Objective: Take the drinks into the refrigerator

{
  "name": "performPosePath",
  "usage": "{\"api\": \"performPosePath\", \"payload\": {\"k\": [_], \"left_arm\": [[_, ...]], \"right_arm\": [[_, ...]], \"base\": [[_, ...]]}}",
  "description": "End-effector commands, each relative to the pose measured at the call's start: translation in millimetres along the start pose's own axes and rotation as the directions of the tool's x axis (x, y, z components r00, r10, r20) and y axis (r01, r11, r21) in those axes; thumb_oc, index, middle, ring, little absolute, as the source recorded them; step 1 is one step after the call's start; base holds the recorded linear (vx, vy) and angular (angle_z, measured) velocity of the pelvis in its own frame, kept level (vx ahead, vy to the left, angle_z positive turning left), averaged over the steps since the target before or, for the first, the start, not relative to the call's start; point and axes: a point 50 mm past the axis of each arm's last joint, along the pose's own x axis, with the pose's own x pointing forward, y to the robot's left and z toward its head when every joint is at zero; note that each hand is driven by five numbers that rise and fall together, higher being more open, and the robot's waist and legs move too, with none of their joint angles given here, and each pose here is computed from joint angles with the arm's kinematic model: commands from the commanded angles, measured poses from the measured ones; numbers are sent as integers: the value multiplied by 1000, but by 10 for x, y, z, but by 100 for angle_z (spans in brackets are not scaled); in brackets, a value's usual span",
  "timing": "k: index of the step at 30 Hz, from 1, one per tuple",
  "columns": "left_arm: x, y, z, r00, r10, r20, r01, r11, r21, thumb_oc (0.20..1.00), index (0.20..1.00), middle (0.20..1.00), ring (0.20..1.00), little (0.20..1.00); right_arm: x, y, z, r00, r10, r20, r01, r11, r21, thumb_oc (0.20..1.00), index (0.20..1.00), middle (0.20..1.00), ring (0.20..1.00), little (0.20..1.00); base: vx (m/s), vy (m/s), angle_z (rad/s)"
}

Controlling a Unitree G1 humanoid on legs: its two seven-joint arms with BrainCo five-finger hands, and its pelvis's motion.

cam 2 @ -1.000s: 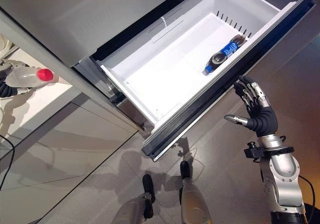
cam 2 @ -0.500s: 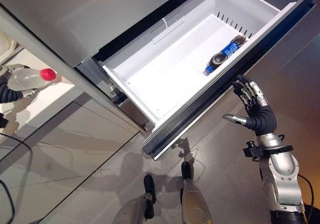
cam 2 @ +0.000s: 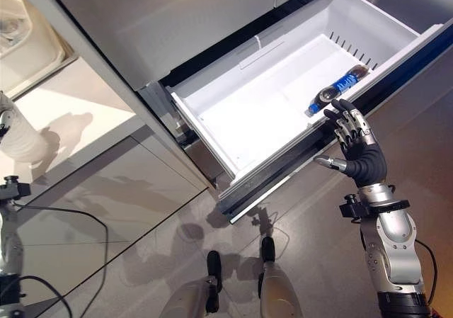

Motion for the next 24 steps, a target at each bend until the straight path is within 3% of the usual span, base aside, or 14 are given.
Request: {"api": "performPosePath", "payload": {"k": [1, 9, 15, 24], "left_arm": [[-216, -167, -176, 993, -71, -93, 61, 992, -112, 200, 200, 200, 200, 200], [-250, -377, -82, 996, -85, -16, 75, 941, -331, 200, 200, 200, 200, 200], [-319, -670, -1, 989, -141, 43, 141, 813, -565, 200, 200, 200, 200, 200], [-395, -846, -26, 991, -130, 35, 117, 707, -697, 200, 200, 200, 200, 200]], "right_arm": [[103, 87, 198, 991, 21, 136, -23, 1000, 17, 1000, 1000, 1000, 1000, 1000], [88, 103, 110, 996, 38, 85, -37, 999, -19, 1000, 1000, 1000, 1000, 1000], [130, 95, 126, 995, 69, 69, -60, 991, -117, 1000, 1000, 1000, 1000, 1000], [130, 147, 80, 996, 61, 65, -53, 991, -125, 1000, 1000, 1000, 1000, 1000]], "base": [[-13, -4, 3], [4, -15, 10], [8, -8, 10], [3, -1, 1]]}}
